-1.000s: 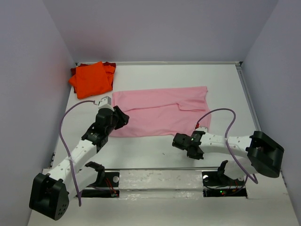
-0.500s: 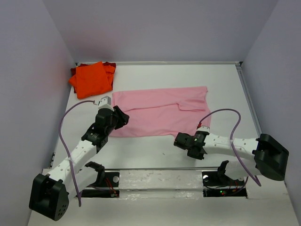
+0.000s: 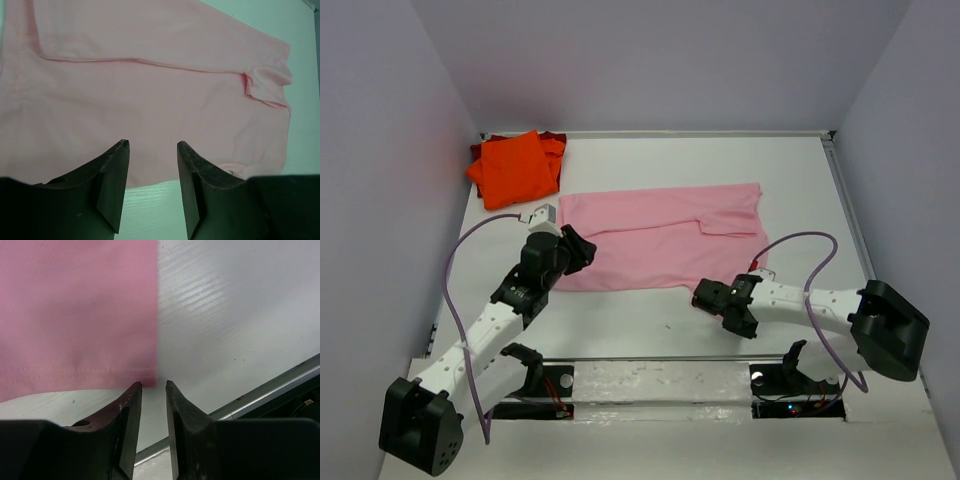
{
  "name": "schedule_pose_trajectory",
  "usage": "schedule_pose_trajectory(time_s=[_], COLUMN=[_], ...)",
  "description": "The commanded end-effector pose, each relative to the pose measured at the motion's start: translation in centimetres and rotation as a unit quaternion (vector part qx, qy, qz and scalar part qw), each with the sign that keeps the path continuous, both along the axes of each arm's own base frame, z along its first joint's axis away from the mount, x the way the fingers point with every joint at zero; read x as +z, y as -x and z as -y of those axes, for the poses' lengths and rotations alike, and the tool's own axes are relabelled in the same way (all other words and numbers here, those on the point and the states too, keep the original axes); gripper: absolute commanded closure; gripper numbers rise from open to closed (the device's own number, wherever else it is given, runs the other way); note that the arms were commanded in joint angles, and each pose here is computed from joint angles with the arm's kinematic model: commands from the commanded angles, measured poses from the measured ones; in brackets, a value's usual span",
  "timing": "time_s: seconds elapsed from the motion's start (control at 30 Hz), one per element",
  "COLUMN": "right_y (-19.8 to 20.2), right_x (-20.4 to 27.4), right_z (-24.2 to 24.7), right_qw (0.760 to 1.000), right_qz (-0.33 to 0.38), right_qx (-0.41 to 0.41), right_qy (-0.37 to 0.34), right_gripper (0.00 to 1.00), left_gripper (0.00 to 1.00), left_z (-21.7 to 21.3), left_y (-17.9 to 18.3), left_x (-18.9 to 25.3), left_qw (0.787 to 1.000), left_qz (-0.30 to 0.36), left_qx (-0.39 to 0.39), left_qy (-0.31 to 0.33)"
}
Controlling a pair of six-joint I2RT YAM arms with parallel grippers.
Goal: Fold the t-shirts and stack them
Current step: Fold the tshirt
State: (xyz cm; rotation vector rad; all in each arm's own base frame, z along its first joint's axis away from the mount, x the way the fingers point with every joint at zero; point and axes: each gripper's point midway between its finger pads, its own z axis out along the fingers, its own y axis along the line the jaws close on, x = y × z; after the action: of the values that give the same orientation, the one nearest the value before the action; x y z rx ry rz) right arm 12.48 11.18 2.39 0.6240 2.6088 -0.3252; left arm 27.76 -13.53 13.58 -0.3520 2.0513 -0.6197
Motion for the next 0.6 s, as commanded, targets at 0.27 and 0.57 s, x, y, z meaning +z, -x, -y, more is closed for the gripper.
schedule_pose_trajectory(time_s=[0.27, 0.57], right_y=[-0.1, 0.0], right_x=[-0.9, -1.2], right_z=[-0.3, -1.0], right_qw=[1.000, 1.000], right_qz=[-0.014, -0.009], right_qx=[-0.013, -0.001], right_qy=[0.011, -0.027], right_gripper=[0.75, 1.00], left_gripper=[0.48, 0.48], left_z=[0.5, 0.4], left_y=[0.3, 0.4], left_x=[1.1, 1.1], left_qw=[1.000, 1.000], left_qz=[0.026, 0.027], left_qx=[-0.008, -0.008], left_qy=[0.011, 0.012])
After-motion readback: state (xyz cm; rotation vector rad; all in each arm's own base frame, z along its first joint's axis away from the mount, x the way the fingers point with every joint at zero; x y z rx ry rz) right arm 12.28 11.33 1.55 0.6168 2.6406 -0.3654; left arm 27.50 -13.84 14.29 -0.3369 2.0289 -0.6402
